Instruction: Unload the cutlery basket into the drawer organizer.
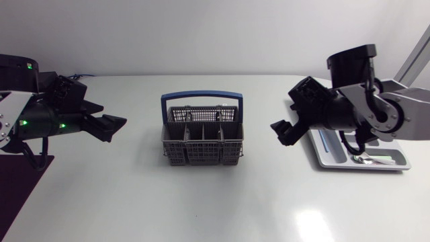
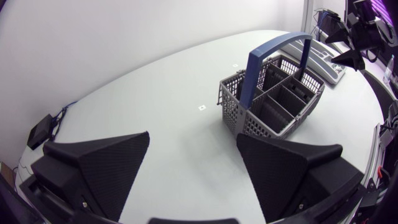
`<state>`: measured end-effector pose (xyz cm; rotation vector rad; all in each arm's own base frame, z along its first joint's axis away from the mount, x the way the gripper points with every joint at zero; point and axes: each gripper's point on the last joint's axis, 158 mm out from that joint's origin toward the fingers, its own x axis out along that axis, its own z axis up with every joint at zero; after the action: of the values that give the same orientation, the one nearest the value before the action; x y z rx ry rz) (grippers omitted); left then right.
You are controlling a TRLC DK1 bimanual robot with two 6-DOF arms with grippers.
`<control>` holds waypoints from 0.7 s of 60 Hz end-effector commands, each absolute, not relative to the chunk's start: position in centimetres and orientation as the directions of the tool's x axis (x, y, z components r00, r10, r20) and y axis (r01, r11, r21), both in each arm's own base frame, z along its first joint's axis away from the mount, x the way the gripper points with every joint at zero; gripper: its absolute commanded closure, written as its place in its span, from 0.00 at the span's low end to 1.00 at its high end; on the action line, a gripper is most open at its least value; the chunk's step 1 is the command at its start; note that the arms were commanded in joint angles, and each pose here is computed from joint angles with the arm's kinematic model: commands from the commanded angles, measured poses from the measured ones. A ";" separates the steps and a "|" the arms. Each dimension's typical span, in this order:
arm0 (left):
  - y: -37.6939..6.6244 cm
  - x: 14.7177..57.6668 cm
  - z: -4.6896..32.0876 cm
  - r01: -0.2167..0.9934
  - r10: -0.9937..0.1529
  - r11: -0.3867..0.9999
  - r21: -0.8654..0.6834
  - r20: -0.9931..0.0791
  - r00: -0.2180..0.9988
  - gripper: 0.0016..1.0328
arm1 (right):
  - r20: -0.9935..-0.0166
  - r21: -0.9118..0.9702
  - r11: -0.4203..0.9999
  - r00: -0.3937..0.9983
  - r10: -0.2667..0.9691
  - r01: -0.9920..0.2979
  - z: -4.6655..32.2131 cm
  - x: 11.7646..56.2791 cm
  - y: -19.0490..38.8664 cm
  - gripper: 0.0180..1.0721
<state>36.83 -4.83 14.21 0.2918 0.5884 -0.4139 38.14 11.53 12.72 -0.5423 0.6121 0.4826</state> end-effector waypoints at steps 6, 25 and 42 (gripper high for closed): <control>-3.3 35.4 13.2 0.396 -0.263 0.913 0.099 -0.597 0.758 0.05 | -0.625 -0.304 0.817 0.750 0.216 -0.489 13.4 37.0 9.1 0.05; -2.3 34.5 16.4 0.300 -0.196 0.942 0.149 -0.478 0.856 0.04 | -0.516 -0.297 0.904 0.849 0.119 -0.307 16.8 35.8 4.9 0.05; -2.6 33.3 17.5 0.287 -0.200 0.944 0.166 -0.405 0.892 0.04 | -0.423 -0.339 0.922 0.906 0.028 -0.186 18.5 33.0 2.2 0.05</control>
<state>34.02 -2.27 18.03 0.2490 0.4010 -0.2536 33.84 3.03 18.88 -0.4128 0.4300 0.1548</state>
